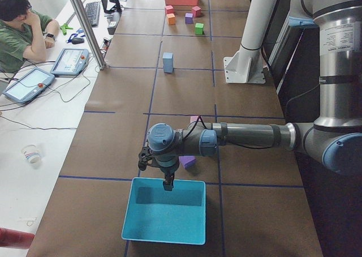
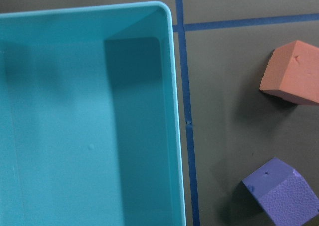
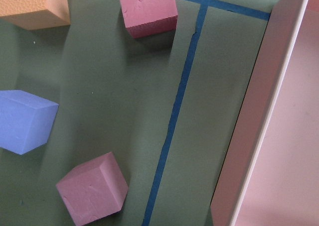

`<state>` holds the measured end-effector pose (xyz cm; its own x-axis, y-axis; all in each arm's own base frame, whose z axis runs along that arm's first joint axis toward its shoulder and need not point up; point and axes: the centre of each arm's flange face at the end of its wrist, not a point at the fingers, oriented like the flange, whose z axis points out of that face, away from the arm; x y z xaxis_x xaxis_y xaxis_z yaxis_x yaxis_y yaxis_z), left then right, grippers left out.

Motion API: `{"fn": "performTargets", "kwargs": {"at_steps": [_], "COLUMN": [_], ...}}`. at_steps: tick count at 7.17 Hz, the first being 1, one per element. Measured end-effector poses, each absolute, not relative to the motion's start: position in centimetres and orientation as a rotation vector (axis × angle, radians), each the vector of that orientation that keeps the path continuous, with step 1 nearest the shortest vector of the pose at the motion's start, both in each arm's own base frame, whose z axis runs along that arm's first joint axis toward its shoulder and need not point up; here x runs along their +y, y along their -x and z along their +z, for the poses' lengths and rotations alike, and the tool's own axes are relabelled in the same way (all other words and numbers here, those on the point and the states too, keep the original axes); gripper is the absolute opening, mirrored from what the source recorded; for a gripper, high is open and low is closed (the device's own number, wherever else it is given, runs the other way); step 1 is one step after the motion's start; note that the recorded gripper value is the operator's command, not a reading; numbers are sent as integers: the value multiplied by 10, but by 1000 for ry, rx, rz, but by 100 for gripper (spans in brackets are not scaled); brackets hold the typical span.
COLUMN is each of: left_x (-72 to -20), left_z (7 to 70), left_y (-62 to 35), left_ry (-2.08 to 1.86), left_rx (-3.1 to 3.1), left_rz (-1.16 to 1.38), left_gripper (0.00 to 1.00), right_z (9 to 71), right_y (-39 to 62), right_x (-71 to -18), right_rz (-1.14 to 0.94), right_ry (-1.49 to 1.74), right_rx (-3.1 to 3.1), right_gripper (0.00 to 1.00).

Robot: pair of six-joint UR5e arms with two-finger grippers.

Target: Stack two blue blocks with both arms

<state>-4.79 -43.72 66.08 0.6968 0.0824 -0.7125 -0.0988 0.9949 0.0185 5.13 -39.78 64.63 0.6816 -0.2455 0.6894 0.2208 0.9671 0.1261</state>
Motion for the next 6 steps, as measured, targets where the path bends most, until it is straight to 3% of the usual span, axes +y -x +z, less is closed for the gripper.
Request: {"fn": "performTargets", "kwargs": {"at_steps": [6], "left_x": [-438], "left_z": [658], "left_y": [47], "left_ry": [16], "left_rx": [797], "left_rz": [107], "left_gripper": [100], "right_z": [648], "right_y": [-51], "right_x": [-397], "right_rz": [-260], "right_ry": [-29], "right_rx": [-780], "right_gripper": [100]}}
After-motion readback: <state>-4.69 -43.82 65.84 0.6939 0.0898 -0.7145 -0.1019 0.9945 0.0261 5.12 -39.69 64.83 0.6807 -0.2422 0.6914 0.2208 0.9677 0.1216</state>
